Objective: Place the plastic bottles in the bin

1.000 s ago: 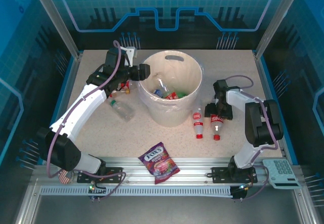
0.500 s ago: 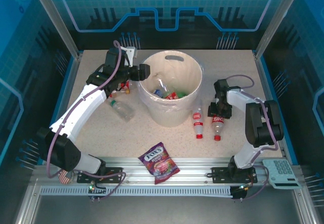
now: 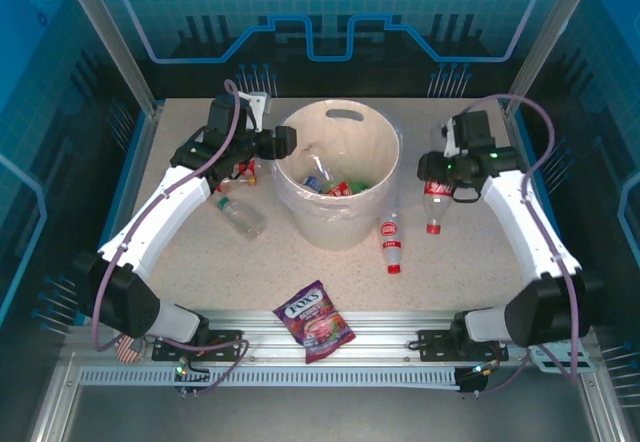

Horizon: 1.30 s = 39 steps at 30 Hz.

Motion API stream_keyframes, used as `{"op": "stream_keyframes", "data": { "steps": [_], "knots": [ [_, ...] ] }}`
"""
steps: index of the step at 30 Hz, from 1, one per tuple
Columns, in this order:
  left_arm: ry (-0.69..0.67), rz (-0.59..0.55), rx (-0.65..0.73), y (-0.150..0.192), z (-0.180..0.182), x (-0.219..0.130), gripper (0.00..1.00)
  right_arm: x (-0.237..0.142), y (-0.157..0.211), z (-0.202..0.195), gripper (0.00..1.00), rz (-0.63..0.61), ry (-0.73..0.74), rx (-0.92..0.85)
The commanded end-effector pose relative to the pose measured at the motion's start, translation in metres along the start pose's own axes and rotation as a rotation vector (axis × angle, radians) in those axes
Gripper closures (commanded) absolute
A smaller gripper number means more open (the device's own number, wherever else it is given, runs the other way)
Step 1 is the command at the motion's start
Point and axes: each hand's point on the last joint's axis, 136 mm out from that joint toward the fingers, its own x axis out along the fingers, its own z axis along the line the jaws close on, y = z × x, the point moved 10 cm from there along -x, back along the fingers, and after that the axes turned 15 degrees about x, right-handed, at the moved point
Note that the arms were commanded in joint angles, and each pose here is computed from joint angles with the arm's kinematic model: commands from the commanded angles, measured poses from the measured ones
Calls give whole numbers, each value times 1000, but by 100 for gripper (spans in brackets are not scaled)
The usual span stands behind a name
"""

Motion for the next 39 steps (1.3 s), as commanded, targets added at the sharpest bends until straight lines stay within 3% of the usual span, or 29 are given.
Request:
{"op": "stream_keyframes", "data": {
  "steps": [1, 7, 13, 25, 39],
  "knots": [
    [-14, 115, 21, 23, 1, 8, 19, -49, -10, 20, 54, -70, -100, -37],
    [-5, 117, 18, 23, 0, 9, 19, -103, -38, 64, 60, -190, -233, -125],
    [-2, 117, 18, 23, -1, 9, 20, -112, -49, 121, 64, -189, -374, -229],
    [-4, 116, 20, 23, -2, 9, 19, -36, -4, 215, 65, 23, -443, -416],
    [-19, 116, 26, 23, -1, 8, 19, 54, 62, 208, 65, 251, -386, -464]
  ]
}}
